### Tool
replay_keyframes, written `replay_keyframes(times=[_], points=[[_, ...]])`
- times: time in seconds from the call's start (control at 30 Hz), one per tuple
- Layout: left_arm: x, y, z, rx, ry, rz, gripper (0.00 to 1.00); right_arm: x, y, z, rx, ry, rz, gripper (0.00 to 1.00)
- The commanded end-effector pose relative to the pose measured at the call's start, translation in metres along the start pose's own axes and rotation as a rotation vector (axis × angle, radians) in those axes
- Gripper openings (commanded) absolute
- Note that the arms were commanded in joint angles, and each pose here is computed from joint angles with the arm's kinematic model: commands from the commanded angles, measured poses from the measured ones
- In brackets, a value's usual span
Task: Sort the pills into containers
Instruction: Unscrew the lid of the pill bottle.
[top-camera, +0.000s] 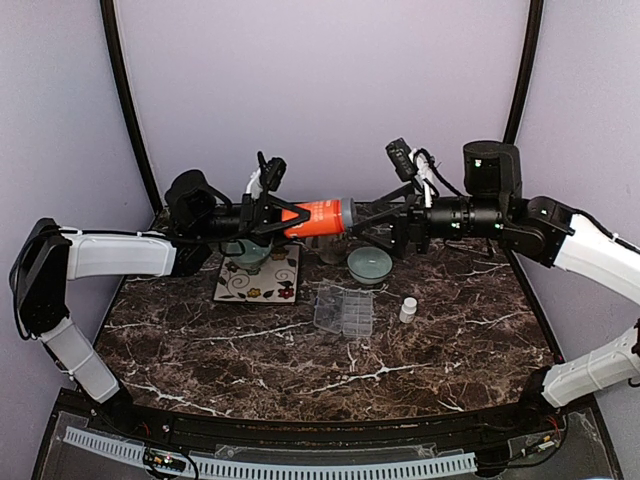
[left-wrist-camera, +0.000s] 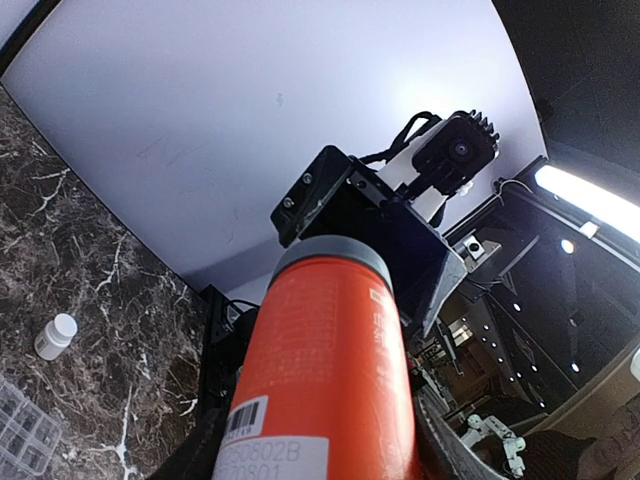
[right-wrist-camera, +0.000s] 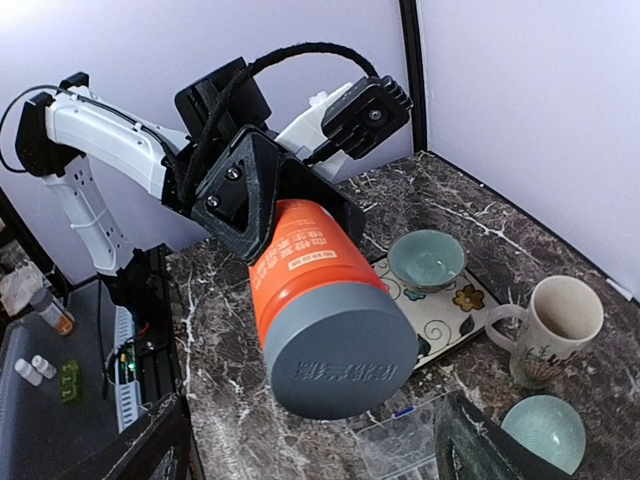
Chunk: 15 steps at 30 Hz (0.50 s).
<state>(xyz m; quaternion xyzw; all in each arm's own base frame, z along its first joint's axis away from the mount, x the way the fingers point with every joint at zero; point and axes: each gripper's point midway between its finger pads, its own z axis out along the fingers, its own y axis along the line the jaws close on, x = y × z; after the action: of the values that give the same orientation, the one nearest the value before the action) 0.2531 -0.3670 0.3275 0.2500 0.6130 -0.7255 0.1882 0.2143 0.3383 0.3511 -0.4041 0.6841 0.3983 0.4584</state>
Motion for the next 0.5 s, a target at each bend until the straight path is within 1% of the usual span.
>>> replay_keyframes(times=[0.0, 0.03, 0.2, 0.3, 0.47], points=[[-0.008, -0.019, -0.004, -0.006, -0.042, 0.142, 0.00, -0.020, 0.004, -0.012, -0.032, -0.097, 0.156, 0.85], [-0.009, -0.017, -0.004, -0.014, -0.047, 0.148, 0.00, -0.013, 0.000, -0.010, -0.036, -0.092, 0.203, 0.84], [-0.010, -0.015, -0.005, -0.033, -0.054, 0.211, 0.00, -0.021, -0.023, -0.006, -0.024, -0.112, 0.473, 0.78], [-0.010, -0.015, -0.005, -0.039, -0.052, 0.239, 0.00, -0.025, -0.031, 0.004, -0.084, -0.084, 0.634, 0.76], [-0.008, -0.015, -0.006, -0.057, -0.044, 0.277, 0.00, -0.030, -0.036, 0.016, -0.154, -0.068, 0.808, 0.73]])
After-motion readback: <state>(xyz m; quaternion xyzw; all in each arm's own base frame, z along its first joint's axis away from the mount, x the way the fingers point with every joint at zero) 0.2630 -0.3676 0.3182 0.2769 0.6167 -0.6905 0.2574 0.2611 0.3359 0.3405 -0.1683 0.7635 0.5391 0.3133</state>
